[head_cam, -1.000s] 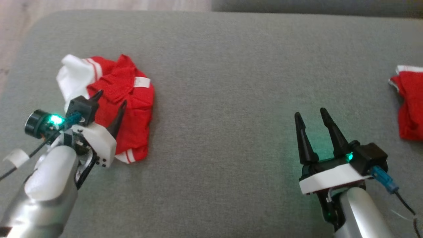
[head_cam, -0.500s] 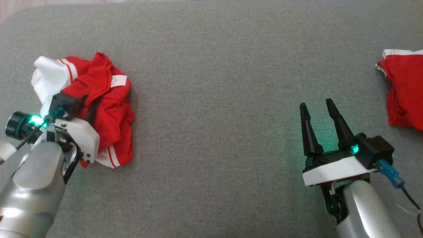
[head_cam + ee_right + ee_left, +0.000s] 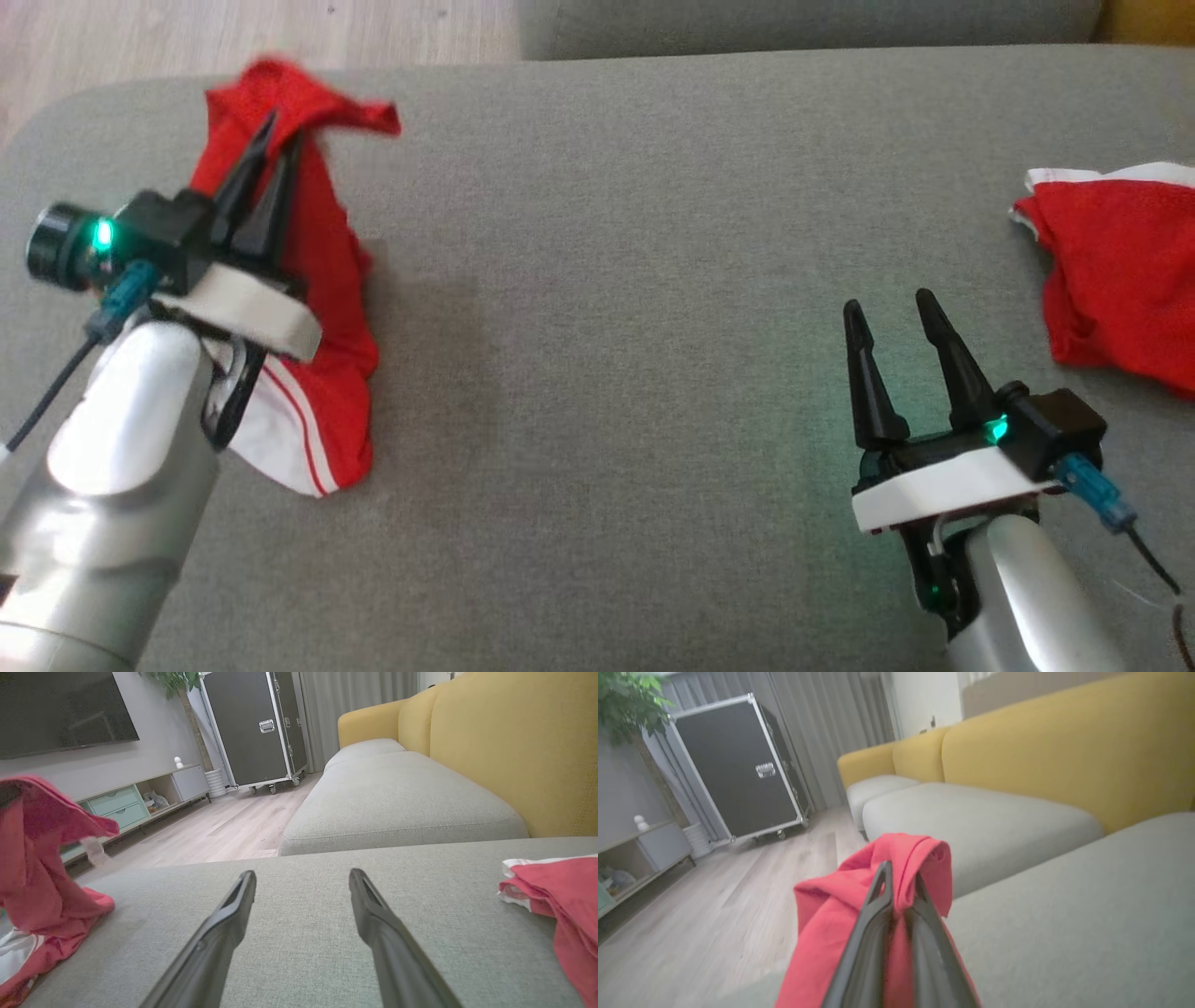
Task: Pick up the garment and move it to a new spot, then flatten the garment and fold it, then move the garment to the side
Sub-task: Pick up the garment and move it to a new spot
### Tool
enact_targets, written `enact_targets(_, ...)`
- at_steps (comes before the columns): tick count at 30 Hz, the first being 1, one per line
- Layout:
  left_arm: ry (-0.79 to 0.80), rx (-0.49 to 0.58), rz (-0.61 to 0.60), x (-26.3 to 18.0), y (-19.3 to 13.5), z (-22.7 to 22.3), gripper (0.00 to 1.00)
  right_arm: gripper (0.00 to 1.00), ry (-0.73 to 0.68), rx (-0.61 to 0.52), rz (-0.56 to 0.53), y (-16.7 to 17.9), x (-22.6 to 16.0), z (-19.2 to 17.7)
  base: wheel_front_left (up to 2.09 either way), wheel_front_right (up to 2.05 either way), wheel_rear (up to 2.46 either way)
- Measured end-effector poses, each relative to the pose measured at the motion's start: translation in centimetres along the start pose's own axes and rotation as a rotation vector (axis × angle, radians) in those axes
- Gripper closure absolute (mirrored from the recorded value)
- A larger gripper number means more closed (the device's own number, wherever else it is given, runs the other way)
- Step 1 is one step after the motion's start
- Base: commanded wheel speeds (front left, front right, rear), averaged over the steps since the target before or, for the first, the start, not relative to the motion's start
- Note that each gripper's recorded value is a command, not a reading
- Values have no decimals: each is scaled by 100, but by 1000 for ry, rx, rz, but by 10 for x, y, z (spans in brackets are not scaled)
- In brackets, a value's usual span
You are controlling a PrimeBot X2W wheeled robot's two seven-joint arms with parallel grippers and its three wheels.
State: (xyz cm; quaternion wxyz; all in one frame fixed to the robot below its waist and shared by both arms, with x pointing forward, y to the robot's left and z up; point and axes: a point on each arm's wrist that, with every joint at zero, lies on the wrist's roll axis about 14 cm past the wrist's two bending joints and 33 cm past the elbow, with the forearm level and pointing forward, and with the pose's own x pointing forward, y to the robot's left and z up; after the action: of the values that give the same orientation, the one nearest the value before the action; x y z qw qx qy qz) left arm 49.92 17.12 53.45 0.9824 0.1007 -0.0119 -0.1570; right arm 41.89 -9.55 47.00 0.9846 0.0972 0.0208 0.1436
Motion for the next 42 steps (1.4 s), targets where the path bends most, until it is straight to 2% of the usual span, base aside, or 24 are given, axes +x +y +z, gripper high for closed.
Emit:
enact_targets(7, -198, 18, -85, 12, -30, 63, 100, 0, -10, 8, -24, -6, -7, 4, 0, 0, 0)
enact_targets(10, -262, 38, -154, 19, -55, 80, 100, 0, -14, 17, -53, -15, -13, 6, 0, 0, 0)
enact_targets(16, -294, 56, -275, 36, -104, 86, 100, 0, -29, 25, -107, -32, -23, 11, 0, 0, 0)
enact_targets(25, -385, 19, -438, 75, -195, 119, 100, 0, -70, 22, -193, -60, -34, 26, 0, 0, 0)
enact_targets(26, -376, 12, -457, 77, -206, 116, 64, 0, -70, 27, -204, -63, -36, 26, 0, 0, 0)
enact_targets(27, -364, 7, -480, 77, -218, 112, 12, 0, -68, 27, -215, -66, -38, 26, 0, 0, 0)
enact_targets(28, -344, 2, -510, 76, -230, 105, 0, 0, -67, 27, -222, -68, -39, 25, 0, 0, 0)
enact_targets(31, -283, 10, -591, 69, -257, 83, 0, 0, -66, 30, -233, -72, -41, 25, 0, 0, 0)
enact_targets(34, -244, 11, -595, 63, -257, 69, 0, 0, -75, 32, -234, -73, -39, 27, 0, 0, 0)
enact_targets(38, -206, -14, -515, 59, -232, 57, 0, 0, -88, 32, -217, -69, -32, 31, 0, 0, 0)
enact_targets(42, -215, -62, -365, 50, -186, 60, 0, 0, -107, 18, -193, -62, -25, 37, 0, 0, 0)
